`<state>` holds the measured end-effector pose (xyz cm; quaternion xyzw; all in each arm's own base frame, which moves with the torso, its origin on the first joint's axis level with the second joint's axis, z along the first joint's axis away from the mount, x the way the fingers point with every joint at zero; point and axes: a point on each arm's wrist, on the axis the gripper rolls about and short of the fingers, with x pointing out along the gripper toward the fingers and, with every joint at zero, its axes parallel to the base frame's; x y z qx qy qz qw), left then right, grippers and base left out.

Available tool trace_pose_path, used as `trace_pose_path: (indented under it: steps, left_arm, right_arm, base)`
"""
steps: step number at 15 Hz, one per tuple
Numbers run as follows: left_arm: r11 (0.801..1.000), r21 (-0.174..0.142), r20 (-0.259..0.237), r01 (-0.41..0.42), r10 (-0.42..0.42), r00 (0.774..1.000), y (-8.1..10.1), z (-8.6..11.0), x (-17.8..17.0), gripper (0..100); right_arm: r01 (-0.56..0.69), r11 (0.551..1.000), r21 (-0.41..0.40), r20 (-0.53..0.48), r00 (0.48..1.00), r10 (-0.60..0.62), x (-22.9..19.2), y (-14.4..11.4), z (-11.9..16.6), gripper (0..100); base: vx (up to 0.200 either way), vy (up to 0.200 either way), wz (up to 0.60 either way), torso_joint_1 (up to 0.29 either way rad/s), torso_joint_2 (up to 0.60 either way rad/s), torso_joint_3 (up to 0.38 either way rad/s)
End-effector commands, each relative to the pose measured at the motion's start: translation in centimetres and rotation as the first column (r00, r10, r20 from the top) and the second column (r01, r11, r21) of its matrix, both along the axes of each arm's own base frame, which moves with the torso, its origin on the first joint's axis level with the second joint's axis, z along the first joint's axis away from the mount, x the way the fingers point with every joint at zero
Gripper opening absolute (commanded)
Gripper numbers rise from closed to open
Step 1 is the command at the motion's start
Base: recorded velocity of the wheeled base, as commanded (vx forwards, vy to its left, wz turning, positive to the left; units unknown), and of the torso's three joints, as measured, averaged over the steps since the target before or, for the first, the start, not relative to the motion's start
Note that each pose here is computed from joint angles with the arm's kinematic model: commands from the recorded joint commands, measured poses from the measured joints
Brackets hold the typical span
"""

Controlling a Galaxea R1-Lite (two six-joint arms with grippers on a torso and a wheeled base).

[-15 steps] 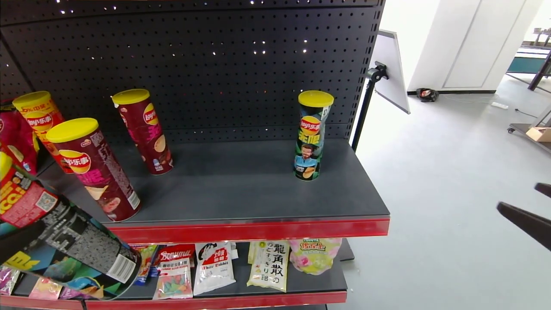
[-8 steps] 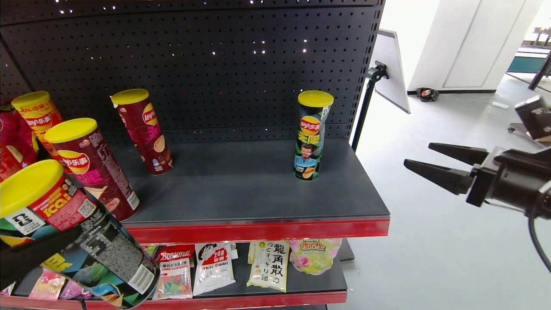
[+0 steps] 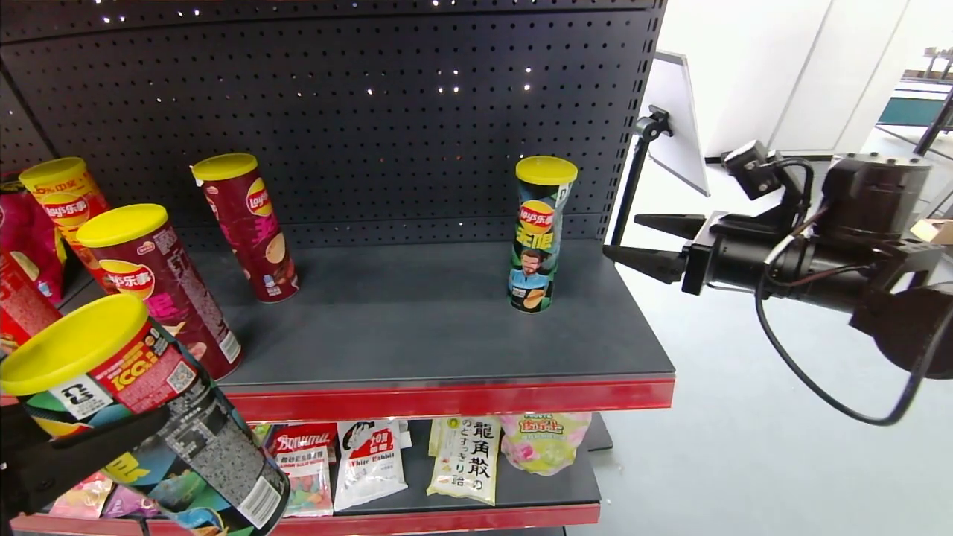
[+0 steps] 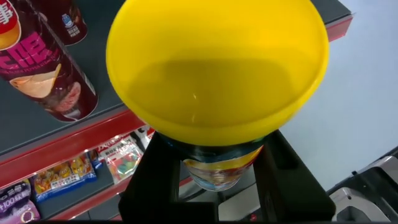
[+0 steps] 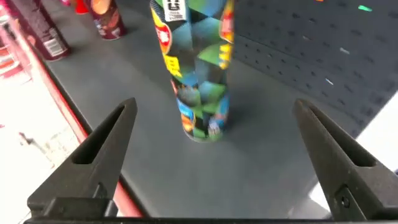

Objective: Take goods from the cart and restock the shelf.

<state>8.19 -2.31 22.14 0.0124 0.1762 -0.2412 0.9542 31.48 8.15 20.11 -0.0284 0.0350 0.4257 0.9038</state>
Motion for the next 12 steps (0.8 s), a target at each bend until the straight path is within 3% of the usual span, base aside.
trace_pose_path:
  steps: [1, 3, 12]
  left_arm:
    - [1.0, 0.003, -0.01, -0.001, 0.001, 1.0, 0.0, -0.1, 0.2, 0]
    - [1.0, 0.018, -0.006, -0.002, 0.002, 1.0, -0.1, 0.0, 0.5, 0]
    - [1.0, 0.02, -0.011, 0.001, 0.0, 1.0, -0.1, -0.2, 0.5, 0]
  right_arm:
    - [-0.034, 0.999, -0.011, -0.028, 0.999, 0.034, 1.8, 1.4, -1.5, 100]
    - [-0.068, 0.998, -0.014, -0.027, 0.997, 0.068, 2.6, 2.7, -1.9, 100]
    - [-0.135, 0.991, -0.009, -0.01, 0.991, 0.135, 4.4, 5.3, -2.3, 100]
  base:
    - [0.0, 0.0, 0.0, 0.0, 0.0, 0.0]
    - [0.0, 0.0, 0.0, 0.0, 0.0, 0.0]
    - [0.0, 0.0, 0.0, 0.0, 0.0, 0.0]
